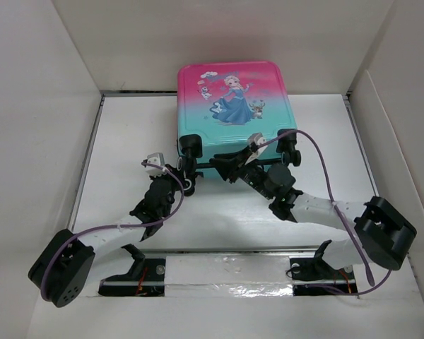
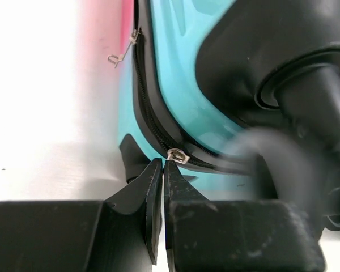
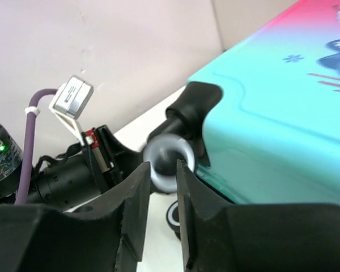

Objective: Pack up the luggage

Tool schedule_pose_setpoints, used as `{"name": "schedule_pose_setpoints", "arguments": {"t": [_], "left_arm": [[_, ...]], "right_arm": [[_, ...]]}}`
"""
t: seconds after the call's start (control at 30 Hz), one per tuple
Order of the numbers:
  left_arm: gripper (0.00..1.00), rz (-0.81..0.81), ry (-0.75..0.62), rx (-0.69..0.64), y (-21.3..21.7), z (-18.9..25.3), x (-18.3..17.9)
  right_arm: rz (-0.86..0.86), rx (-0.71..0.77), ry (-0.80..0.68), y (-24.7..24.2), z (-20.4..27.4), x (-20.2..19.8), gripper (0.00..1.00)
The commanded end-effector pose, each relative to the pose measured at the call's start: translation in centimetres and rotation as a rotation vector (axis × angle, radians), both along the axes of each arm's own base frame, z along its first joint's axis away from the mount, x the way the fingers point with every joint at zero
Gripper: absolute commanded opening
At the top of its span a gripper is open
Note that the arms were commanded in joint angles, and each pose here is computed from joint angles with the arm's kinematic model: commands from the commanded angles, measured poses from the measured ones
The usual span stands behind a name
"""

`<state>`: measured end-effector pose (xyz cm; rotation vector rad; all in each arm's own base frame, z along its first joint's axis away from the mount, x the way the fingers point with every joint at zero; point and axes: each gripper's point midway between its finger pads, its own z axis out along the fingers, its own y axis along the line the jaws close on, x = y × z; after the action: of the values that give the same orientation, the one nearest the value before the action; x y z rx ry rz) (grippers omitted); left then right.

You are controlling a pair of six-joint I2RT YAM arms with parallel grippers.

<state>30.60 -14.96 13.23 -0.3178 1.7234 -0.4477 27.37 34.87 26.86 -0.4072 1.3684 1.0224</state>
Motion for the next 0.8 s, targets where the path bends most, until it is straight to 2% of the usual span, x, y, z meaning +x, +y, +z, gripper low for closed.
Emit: {"name": "schedule_pose_setpoints", "arguments": {"t": [0.0,0.03,0.13,0.33,0.4,0.53,0.77], "left_arm": [[0.0,0.102,-0.034,0.031,2.5,0.8,0.6],[0.0,0.075,-0.036,0.024,2.1,0.6,0.4],[0.0,0.048,-0.038,0.015,1.5,0.8,0.5],[0.0,0.0,-0.059,0.014,0.5,1.7,0.8],[0.0,-0.003,-0.064,0.008,0.4,1.9,0.8],[0.0,-0.012,-0.057,0.002,0.2,1.4,0.7],[0.0,-0.04,-0.084,-0.022,-0.1,2.2,0.2]], "right_arm": [[-0.038,0.008,-0.01,-0.8,0.5,0.2,0.35],[-0.026,-0.01,-0.009,-0.4,0.2,-0.1,0.48],[-0.004,-0.057,0.018,0.9,-0.5,0.1,0.76],[0.038,-0.123,0.048,3.6,-1.7,0.7,0.97],[0.073,-0.128,0.056,4.7,-1.9,0.3,1.0],[0.082,-0.123,0.06,6.9,-1.0,0.8,1.0],[0.034,-0.144,0.199,8.5,-3.3,2.8,1.0]]}}
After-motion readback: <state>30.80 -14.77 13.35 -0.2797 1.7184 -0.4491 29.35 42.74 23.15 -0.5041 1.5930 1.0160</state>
